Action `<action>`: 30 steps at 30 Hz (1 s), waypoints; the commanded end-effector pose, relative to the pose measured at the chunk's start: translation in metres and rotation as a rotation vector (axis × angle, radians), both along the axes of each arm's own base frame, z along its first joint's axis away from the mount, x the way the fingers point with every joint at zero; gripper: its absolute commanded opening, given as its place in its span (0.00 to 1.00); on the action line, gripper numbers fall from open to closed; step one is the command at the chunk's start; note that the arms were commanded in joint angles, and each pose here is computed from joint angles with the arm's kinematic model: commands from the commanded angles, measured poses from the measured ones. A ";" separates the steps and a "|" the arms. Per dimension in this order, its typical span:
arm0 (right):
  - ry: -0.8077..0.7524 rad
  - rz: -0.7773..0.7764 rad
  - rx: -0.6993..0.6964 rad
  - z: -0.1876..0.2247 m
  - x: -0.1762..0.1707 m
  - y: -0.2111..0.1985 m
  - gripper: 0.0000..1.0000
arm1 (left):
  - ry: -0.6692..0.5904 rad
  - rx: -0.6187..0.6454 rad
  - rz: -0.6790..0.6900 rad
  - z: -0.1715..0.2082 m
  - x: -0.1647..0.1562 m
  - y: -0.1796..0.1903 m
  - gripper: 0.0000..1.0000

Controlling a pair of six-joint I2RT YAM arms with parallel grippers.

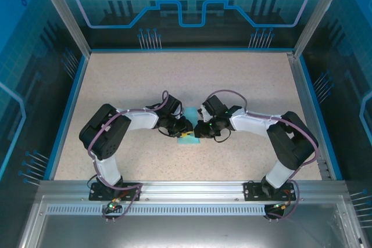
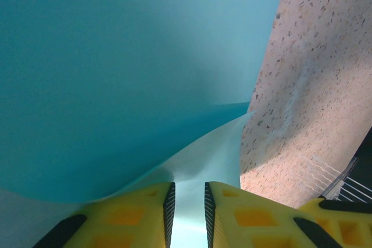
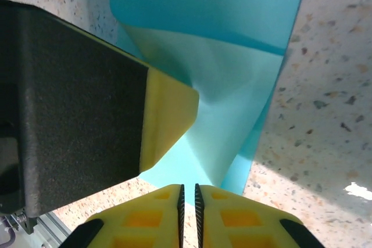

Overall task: Fold a paper plane with a square sheet of paper (pick it up from the middle)
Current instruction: Fold the triangle a second time at the center of the table.

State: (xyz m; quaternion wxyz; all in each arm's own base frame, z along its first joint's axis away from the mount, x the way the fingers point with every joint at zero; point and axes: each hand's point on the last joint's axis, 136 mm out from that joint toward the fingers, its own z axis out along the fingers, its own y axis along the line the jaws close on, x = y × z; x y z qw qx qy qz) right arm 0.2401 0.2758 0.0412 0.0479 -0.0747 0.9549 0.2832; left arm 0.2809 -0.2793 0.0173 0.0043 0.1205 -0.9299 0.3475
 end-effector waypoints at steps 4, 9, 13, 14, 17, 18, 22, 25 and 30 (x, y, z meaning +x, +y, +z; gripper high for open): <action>0.027 -0.022 -0.063 -0.014 -0.006 -0.006 0.23 | 0.045 0.067 0.030 -0.015 -0.008 0.014 0.24; 0.024 -0.029 -0.075 -0.016 -0.003 -0.008 0.25 | 0.044 0.066 0.031 -0.015 -0.008 0.014 0.24; 0.054 -0.028 -0.072 -0.023 -0.004 -0.005 0.23 | 0.047 0.065 0.030 -0.014 -0.009 0.013 0.24; 0.060 -0.028 -0.064 -0.024 -0.004 -0.004 0.22 | 0.045 0.063 0.031 -0.014 -0.008 0.013 0.24; 0.073 -0.030 -0.039 -0.026 -0.005 0.000 0.19 | 0.041 0.059 0.030 -0.012 -0.008 0.013 0.24; 0.077 -0.033 -0.038 -0.027 -0.005 -0.001 0.18 | 0.041 0.059 0.030 -0.011 -0.008 0.013 0.24; 0.092 -0.052 -0.033 -0.031 -0.005 -0.004 0.14 | 0.031 0.053 0.028 -0.008 -0.006 0.011 0.24; 0.099 -0.068 -0.027 -0.032 -0.002 -0.007 0.12 | 0.014 0.047 0.025 -0.003 -0.004 0.010 0.25; 0.117 -0.073 -0.035 -0.037 -0.002 -0.011 0.09 | -0.037 0.025 0.014 0.010 0.003 0.006 0.25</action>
